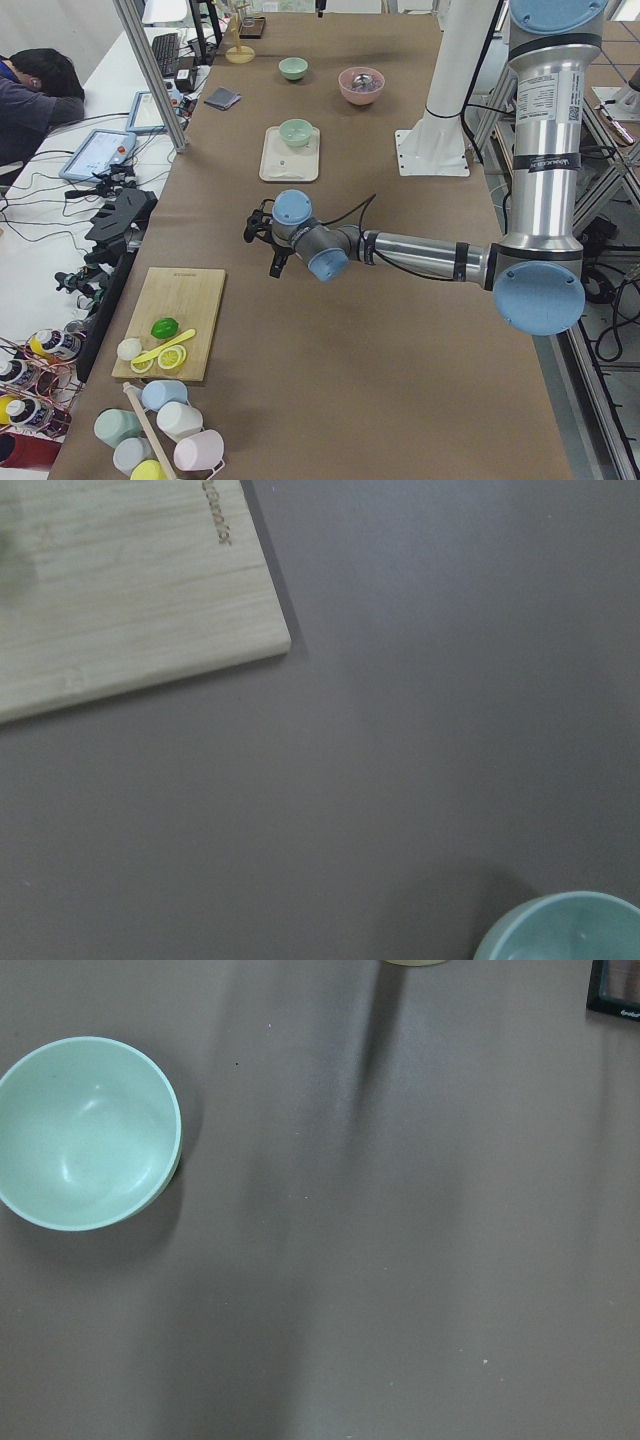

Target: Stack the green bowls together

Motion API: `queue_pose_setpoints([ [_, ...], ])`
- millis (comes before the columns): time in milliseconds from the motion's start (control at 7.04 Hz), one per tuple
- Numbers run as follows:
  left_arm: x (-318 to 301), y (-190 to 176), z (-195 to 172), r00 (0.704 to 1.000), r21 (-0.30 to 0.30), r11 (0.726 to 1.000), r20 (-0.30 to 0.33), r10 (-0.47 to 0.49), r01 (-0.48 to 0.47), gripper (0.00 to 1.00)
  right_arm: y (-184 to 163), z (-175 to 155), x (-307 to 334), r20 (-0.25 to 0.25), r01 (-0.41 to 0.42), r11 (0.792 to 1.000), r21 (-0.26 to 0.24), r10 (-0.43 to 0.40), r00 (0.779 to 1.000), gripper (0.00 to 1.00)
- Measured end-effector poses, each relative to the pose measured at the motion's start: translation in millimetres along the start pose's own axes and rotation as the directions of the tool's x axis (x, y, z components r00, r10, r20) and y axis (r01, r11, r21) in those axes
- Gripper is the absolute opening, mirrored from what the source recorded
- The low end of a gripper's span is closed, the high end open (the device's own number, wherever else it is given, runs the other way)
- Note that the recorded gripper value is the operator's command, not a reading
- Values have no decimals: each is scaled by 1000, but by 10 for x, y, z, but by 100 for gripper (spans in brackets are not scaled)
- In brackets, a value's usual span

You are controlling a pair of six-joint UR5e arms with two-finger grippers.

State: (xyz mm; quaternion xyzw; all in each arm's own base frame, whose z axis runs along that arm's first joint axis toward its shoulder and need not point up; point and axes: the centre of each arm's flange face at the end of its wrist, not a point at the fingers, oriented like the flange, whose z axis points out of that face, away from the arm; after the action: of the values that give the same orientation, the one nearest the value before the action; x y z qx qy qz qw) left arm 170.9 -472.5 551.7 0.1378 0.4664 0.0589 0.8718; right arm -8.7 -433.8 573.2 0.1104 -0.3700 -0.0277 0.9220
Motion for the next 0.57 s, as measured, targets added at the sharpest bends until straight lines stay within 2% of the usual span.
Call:
queue_pose_setpoints([
  [142, 133, 100, 177, 1000, -5, 1000, 7, -19, 19, 84, -3, 36, -45, -2, -19, 1000, 0, 19, 1000, 100],
  [426, 352, 235, 434, 999, -2, 1000, 18, -28, 28, 47, -4, 63, -78, -3, -24, 1000, 0, 24, 1000, 100],
  [568, 397, 277, 494, 1000, -4, 1000, 21, -23, 24, 34, -2, 65, -81, -3, -25, 1000, 0, 25, 1000, 100],
])
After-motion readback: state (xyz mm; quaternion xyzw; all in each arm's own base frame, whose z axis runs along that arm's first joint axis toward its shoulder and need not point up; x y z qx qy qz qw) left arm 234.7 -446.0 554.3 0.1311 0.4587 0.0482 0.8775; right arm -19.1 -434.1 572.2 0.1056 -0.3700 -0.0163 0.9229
